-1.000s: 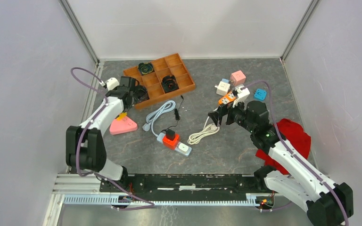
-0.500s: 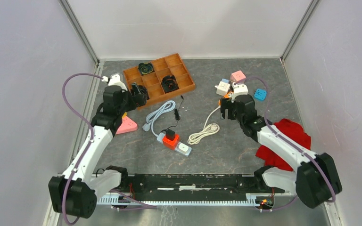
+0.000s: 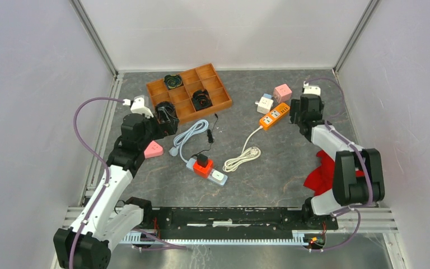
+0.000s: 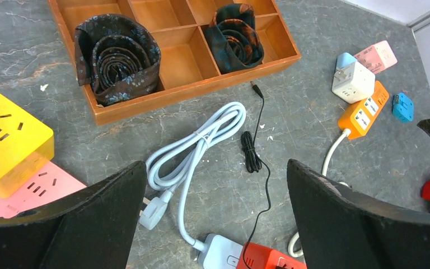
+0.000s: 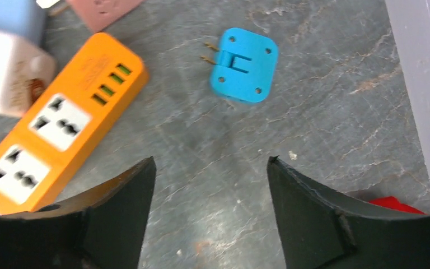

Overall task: Insert the plug
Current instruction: Pick up the plug from the center of the board.

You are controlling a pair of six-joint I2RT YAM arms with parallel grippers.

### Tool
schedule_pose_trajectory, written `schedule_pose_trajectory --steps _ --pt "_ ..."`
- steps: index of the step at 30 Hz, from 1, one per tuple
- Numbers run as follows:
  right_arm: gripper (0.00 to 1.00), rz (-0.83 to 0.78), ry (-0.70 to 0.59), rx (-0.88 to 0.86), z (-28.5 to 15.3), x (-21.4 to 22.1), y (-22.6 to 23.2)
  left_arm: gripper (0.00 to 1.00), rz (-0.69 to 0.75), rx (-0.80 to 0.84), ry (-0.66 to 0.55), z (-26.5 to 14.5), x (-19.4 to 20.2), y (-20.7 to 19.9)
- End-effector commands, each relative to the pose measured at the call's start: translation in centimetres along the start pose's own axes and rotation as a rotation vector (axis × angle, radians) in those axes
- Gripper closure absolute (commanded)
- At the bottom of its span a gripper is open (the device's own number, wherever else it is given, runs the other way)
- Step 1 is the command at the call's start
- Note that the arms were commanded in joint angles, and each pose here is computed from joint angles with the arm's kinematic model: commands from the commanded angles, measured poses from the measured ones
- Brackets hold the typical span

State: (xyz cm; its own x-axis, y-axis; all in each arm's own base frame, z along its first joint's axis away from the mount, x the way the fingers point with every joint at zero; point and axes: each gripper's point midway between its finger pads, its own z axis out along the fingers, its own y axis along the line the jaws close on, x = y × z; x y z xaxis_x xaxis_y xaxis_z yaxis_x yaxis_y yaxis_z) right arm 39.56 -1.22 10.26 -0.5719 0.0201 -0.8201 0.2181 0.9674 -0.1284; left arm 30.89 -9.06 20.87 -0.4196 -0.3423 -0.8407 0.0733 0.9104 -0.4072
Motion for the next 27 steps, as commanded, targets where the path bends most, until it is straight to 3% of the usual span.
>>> schedule_pose_trajectory --steps 1,5,18,27 --pt "0.17 0.020 -0.018 0.041 2.6 -2.4 -2.4 0.00 0.040 -0.040 -0.061 -0.9 -2.0 -0.1" --pt "0.07 0.050 -0.023 0.020 4.4 -3.3 -3.1 0.00 0.044 -0.005 -0.050 -0.9 -1.8 -0.8" --pt "0.07 0.057 0.035 0.045 8.6 -2.5 -3.7 0.00 0.050 -0.007 -0.051 -1.1 -1.8 -0.9" --pt "0.16 0.067 0.098 0.062 10.9 -0.4 -4.5 0.00 0.056 -0.016 -0.054 -1.3 -1.9 -0.8"
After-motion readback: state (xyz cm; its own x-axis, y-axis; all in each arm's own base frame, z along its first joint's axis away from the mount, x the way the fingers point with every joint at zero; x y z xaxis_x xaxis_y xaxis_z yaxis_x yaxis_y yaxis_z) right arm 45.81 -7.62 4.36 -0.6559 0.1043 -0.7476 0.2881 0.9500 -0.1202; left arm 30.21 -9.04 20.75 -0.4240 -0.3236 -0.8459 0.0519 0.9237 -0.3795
